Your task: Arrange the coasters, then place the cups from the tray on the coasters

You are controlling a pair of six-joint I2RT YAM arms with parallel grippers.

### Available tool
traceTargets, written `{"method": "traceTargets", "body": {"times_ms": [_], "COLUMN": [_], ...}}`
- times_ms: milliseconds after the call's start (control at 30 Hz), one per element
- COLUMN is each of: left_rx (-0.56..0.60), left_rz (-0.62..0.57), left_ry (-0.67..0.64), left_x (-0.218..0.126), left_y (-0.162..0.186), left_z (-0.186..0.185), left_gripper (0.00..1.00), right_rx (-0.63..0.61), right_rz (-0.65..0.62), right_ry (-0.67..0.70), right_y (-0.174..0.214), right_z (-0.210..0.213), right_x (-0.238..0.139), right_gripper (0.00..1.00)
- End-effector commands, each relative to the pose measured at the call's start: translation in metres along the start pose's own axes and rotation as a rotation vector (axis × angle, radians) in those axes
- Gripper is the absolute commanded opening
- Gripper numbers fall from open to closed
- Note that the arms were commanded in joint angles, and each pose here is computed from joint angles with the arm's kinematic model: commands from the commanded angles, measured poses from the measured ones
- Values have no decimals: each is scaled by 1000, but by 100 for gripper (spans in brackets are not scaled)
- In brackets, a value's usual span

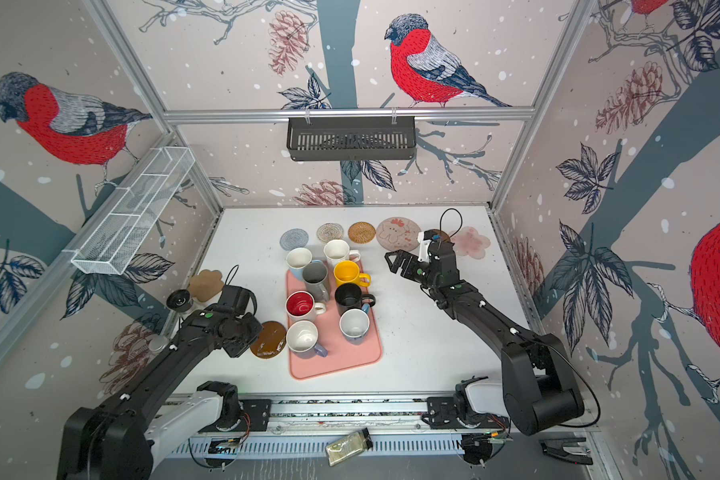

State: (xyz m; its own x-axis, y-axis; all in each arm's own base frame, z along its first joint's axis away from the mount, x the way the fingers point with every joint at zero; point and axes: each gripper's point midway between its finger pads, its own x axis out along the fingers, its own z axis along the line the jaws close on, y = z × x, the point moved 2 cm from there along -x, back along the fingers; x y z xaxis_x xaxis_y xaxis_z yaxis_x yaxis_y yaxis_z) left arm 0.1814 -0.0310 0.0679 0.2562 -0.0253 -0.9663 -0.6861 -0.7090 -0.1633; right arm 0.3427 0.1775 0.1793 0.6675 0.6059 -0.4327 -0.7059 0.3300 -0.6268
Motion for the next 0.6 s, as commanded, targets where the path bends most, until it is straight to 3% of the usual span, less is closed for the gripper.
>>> {"method": "traceTargets", "body": {"times_ms": [0, 233, 567], "left_rx": [24, 108, 102], "left_rz": [25, 46, 116], "left_ry": [-55, -85, -39], "left_x": [-5, -14, 17], "left_y": [11, 39, 77], "left_z": [9, 7, 8], "left_gripper": [0, 0, 0], "right_rx": [-24, -28, -29], "right_rz": [-6, -11, -6], "right_ry": [-18, -7, 3], "right_y": [-4, -5, -4], "right_z": [5, 4, 2], "right_x": [0, 1, 1], "right_gripper": [100, 100, 100]}}
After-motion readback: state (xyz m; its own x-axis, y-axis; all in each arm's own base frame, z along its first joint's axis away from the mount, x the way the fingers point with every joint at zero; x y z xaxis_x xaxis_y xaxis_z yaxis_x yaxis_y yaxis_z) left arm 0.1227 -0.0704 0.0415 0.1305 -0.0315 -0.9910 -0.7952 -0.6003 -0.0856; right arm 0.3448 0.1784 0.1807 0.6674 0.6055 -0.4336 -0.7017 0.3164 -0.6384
